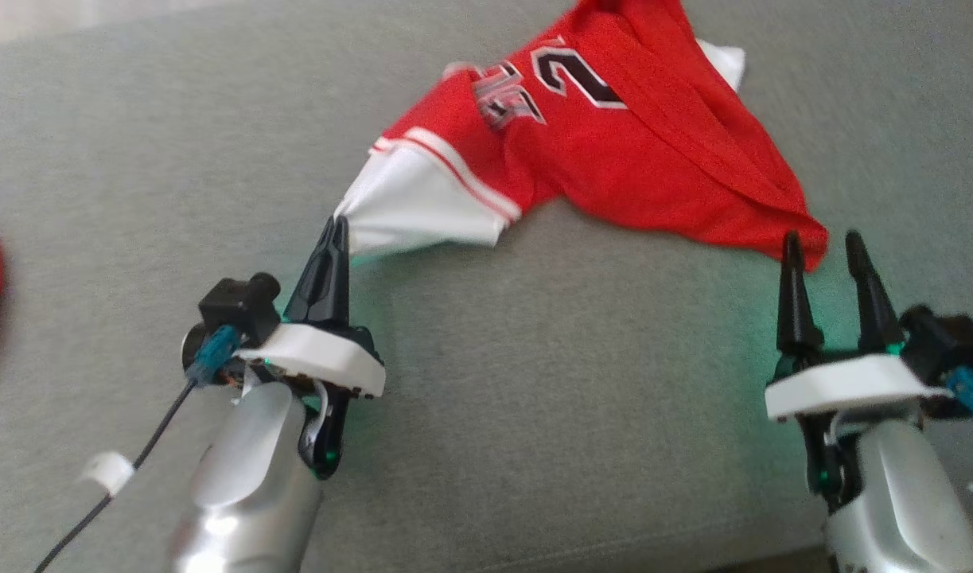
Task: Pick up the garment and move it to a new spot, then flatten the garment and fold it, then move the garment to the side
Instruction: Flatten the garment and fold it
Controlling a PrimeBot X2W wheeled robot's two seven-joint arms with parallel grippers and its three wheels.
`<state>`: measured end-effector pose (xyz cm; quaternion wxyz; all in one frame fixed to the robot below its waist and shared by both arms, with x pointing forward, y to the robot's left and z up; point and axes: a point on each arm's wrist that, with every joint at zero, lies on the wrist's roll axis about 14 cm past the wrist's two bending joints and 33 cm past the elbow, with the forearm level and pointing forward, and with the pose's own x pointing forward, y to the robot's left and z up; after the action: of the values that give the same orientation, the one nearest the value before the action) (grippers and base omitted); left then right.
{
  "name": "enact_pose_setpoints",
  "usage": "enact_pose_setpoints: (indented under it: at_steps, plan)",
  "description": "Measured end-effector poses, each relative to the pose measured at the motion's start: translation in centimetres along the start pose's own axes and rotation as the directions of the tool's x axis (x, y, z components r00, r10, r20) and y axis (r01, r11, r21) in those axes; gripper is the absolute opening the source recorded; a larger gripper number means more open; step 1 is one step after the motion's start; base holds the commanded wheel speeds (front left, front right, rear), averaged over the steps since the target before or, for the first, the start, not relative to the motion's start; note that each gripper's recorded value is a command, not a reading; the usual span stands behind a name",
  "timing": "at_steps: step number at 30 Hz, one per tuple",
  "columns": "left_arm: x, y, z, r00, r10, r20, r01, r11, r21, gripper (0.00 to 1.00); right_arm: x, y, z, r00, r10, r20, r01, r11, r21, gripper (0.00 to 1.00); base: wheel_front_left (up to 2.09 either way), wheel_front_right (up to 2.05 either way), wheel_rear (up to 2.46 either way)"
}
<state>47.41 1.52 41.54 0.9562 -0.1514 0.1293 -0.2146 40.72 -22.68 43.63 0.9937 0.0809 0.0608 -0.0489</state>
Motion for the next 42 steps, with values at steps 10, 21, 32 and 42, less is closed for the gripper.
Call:
enact_pose_setpoints:
  at_steps: [10,21,32,42]
  plan:
    - [-6.3,1.1,6.2,0.977,0.069,0.204,-0.078,0.996,0.036,0.00,-0.7,4.2,0.7,0.993,0.111,0.024,-0.112,0.993,0.036,1.00,0.00,0.00,0.00]
    - [-10.3,3.8,-0.3,0.979,0.198,0.053,-0.198,0.980,-0.009,0.00,-0.5,5.9,-0.5,0.987,0.159,-0.011,-0.158,0.987,0.040,1.00,0.00,0.00,0.00]
    - [-8.0,6.5,-0.9,0.959,0.284,-0.003,-0.283,0.957,0.061,1.00,-0.8,3.9,-0.1,0.994,0.109,-0.004,-0.109,0.994,0.014,1.00,0.00,0.00,0.00]
    - [-13.0,6.8,-3.1,0.938,0.347,-0.023,-0.342,0.933,0.112,1.00,-3.3,1.3,-1.6,0.998,0.038,-0.053,-0.039,0.999,-0.004,1.00,0.00,0.00,0.00]
